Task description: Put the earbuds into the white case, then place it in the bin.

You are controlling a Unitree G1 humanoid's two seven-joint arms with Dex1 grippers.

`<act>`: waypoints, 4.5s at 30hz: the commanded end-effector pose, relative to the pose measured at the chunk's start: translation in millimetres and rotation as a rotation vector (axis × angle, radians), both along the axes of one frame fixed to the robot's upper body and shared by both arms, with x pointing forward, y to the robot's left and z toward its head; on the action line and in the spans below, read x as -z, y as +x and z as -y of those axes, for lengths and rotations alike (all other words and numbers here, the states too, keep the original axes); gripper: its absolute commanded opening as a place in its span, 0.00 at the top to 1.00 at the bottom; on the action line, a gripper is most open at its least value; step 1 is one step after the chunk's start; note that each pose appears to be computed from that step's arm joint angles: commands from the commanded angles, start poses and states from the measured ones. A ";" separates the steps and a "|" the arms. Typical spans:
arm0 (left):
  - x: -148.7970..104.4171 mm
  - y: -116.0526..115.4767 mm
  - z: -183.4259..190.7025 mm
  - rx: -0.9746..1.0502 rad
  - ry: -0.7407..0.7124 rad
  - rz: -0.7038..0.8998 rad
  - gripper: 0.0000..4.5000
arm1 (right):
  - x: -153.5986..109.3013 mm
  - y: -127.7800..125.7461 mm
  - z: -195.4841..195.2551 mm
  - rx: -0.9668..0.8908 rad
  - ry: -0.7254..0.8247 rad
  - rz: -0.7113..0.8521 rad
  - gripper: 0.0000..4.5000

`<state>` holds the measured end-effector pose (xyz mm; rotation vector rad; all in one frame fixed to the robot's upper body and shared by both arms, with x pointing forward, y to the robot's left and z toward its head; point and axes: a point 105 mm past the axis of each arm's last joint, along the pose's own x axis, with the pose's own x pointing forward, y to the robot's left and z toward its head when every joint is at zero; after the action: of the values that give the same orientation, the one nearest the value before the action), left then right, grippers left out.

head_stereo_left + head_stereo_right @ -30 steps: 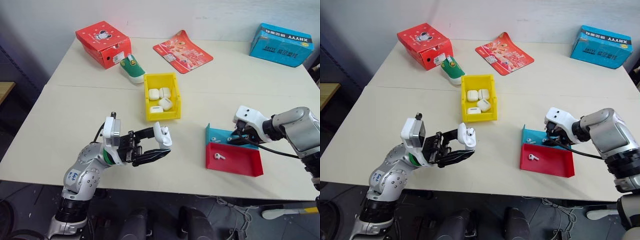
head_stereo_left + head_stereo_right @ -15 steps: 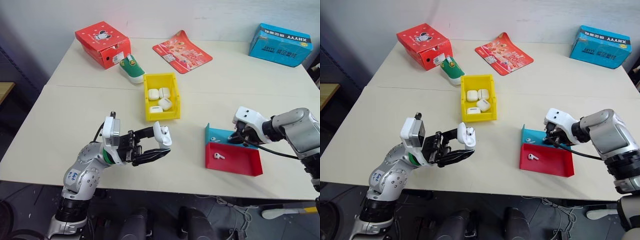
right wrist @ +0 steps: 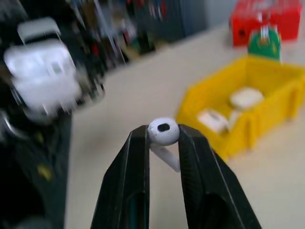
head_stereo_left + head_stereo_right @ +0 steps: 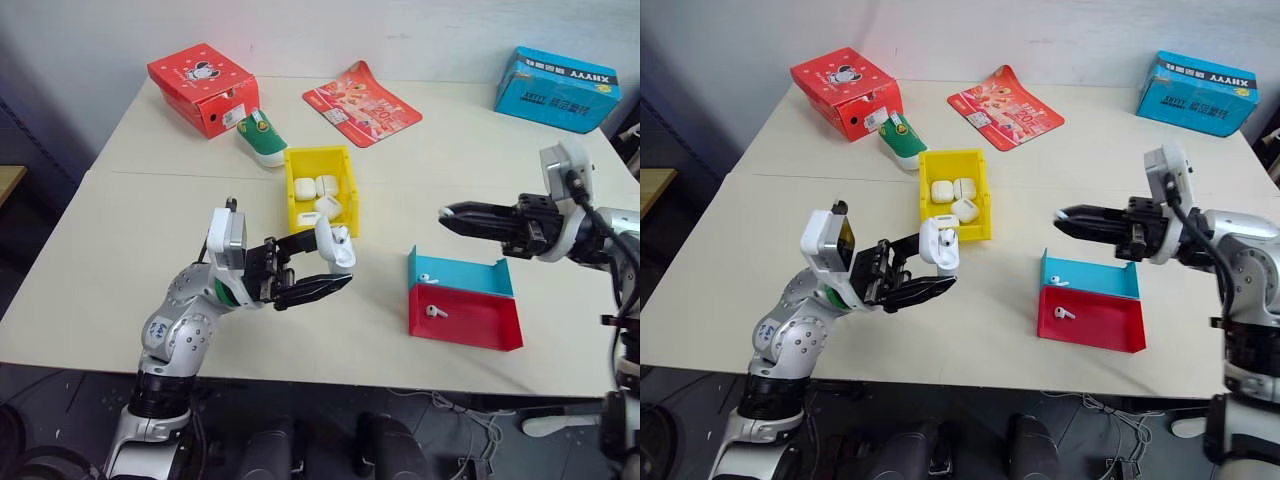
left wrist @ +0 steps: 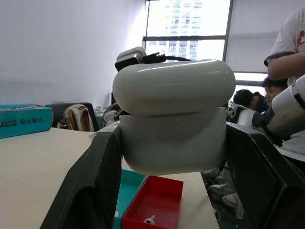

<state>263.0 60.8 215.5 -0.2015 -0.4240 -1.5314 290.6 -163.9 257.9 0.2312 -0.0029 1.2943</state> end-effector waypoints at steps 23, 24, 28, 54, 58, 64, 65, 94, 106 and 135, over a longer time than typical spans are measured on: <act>-19.0 12.4 23.6 -0.011 -0.031 0.133 0.38 | -10.5 -52.5 -82.0 -0.231 0.135 -0.106 0.90; -19.7 13.1 23.1 -0.018 -0.035 0.135 0.38 | -8.6 -51.7 -81.7 -0.225 0.127 -0.110 0.90; -22.1 12.9 22.7 -0.022 -0.047 0.141 0.38 | -2.3 -48.9 -81.5 -0.211 0.106 -0.119 0.90; 17.4 19.2 11.7 -0.120 0.358 0.234 0.38 | 8.1 -41.0 -27.2 0.043 -0.127 0.063 0.00; 33.6 30.9 15.3 -0.180 0.505 0.252 0.38 | 7.7 -38.5 -43.1 0.041 -0.193 0.240 0.28; 36.5 35.8 26.2 -0.189 0.547 0.262 0.38 | 22.0 -38.0 -68.0 -0.026 -0.275 0.343 0.78; 36.1 36.4 27.1 -0.191 0.547 0.260 0.38 | 24.1 -37.0 -72.5 -0.030 -0.282 0.347 0.87; 33.2 53.8 -45.7 -0.456 0.564 0.062 0.38 | 28.9 -43.2 50.5 0.619 -0.239 0.500 0.72; -20.2 150.6 -27.4 -0.675 0.404 0.010 0.38 | 49.9 -76.3 90.9 0.878 -0.314 0.584 0.01; 48.0 31.2 -216.8 -0.896 0.681 0.069 0.01 | 68.3 -37.0 97.7 0.358 -0.614 0.591 0.00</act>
<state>302.4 275.0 143.7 0.4720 0.0848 -0.7425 255.3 -259.1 192.9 -0.6161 -0.1548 0.8625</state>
